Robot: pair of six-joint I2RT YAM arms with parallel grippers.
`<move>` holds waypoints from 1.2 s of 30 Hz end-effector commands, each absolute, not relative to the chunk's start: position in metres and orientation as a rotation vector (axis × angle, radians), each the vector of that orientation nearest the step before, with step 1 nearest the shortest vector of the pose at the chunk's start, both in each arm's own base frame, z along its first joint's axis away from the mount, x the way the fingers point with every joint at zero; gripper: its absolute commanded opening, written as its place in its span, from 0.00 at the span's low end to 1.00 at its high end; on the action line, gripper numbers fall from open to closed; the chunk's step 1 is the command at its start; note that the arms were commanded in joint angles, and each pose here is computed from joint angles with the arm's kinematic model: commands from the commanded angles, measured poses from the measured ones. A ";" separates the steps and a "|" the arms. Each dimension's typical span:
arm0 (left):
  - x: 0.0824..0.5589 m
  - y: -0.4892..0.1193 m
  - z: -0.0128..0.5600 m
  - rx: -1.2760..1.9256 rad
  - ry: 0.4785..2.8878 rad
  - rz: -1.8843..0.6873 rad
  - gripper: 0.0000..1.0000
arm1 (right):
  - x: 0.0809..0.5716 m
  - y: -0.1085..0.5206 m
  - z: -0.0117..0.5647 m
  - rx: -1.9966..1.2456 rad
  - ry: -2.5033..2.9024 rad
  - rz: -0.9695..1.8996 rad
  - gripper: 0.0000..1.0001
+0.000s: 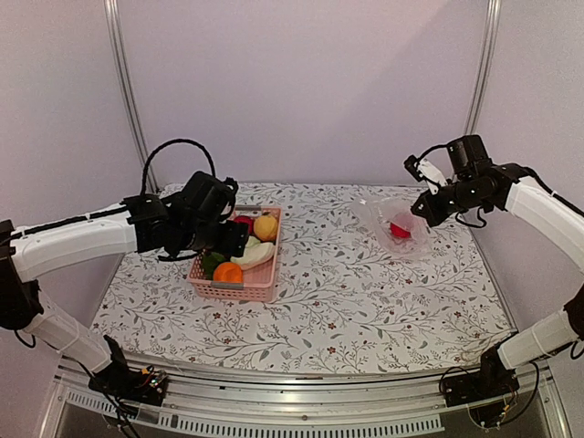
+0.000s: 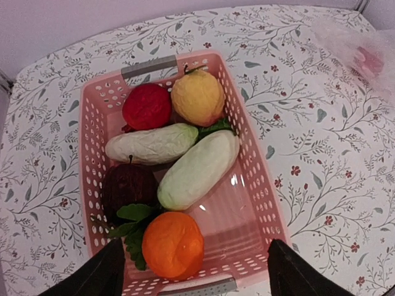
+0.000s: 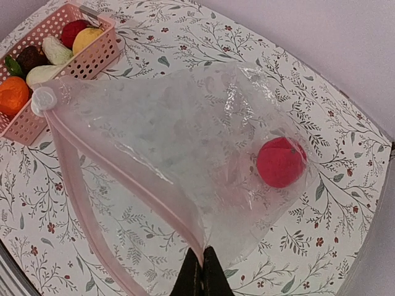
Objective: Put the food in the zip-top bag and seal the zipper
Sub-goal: Pick up the fake fruit from the bin.
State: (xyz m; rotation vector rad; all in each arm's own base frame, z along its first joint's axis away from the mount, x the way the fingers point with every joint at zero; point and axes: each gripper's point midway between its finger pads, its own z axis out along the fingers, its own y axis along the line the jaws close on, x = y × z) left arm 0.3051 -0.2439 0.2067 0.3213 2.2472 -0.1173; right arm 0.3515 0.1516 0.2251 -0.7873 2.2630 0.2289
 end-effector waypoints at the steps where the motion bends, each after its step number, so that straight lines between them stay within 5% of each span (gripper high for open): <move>1: 0.301 -0.223 0.164 0.268 2.473 -0.088 0.78 | 0.342 0.153 0.254 -0.792 2.183 0.259 0.00; 21: 0.319 -0.192 0.074 0.202 2.802 0.032 0.73 | 0.335 0.170 0.245 -0.856 2.223 0.393 0.00; 36: 0.322 -0.222 0.091 0.242 2.803 -0.203 0.33 | 0.334 0.167 0.240 -0.865 2.244 0.371 0.00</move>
